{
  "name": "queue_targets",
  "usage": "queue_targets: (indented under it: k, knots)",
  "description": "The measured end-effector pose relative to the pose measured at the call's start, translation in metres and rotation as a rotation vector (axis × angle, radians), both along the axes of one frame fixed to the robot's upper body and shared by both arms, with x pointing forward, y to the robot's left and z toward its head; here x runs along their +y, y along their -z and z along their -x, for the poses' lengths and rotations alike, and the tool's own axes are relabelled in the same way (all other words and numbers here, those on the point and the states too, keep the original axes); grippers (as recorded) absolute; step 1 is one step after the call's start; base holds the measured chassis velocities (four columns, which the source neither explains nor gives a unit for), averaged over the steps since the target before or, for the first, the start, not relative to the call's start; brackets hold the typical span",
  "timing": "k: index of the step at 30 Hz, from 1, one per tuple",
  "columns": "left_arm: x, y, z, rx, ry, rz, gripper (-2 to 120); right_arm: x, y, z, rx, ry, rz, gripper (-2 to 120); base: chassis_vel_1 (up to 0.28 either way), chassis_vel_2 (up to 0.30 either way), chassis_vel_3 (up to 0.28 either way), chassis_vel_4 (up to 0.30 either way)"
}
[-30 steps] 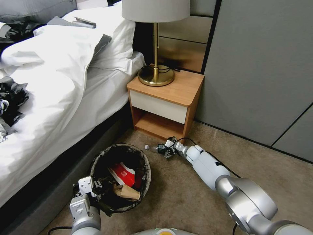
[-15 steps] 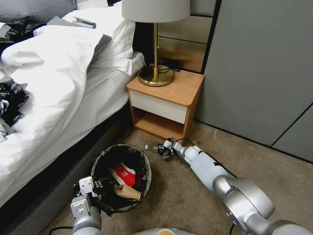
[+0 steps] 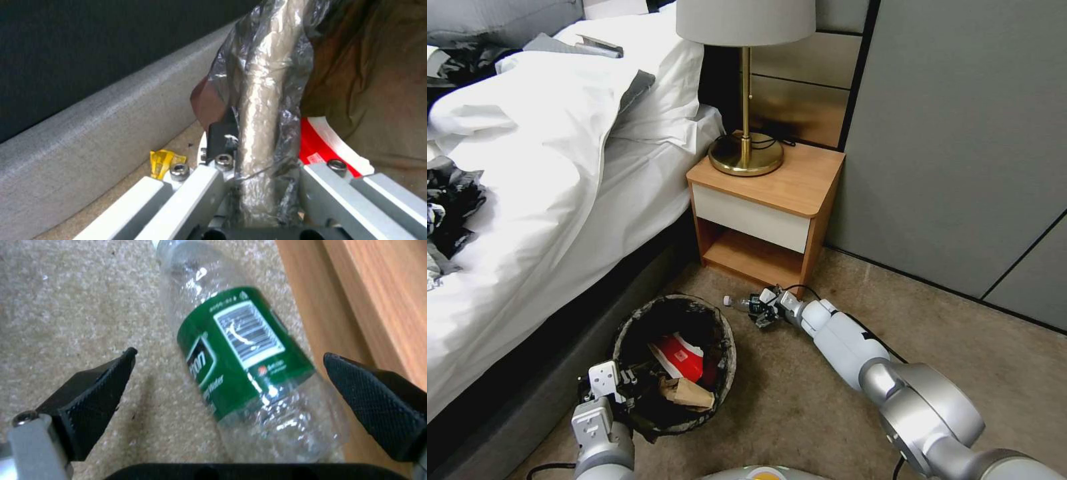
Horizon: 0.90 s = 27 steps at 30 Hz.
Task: Pick up the trash bin, then pick up the garbage from the floor and place it into the trash bin.
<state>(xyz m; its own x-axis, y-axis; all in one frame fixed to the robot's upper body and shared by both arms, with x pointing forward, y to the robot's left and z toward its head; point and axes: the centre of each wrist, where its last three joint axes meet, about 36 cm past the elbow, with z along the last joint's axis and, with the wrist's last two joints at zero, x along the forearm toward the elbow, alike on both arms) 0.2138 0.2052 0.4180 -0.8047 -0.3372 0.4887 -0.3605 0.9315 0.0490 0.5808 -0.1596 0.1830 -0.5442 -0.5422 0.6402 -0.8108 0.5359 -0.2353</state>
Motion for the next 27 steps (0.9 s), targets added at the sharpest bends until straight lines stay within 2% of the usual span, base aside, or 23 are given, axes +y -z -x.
queue_targets:
  k: [20,23,26,27]
  knots:
    - [-0.0009,0.0012,0.0009,0.004,-0.001,-0.003,0,-0.0055,0.0083,0.0075,0.091,0.049,-0.031,99,0.000,0.000,0.000,0.000]
    - [-0.0009,0.0014,0.0007,0.004,-0.001,-0.003,0,-0.0087,0.0084,0.0074,0.091,0.052,-0.028,86,0.000,0.000,0.000,0.000]
    - [-0.0009,0.0014,0.0006,0.004,0.000,-0.003,0,-0.0088,0.0081,0.0072,0.088,0.053,-0.028,81,0.000,0.000,0.000,0.000]
    - [-0.0009,0.0014,0.0006,0.004,0.000,-0.004,0,-0.0082,0.0072,0.0065,0.083,0.053,-0.030,76,0.000,0.000,0.000,0.000]
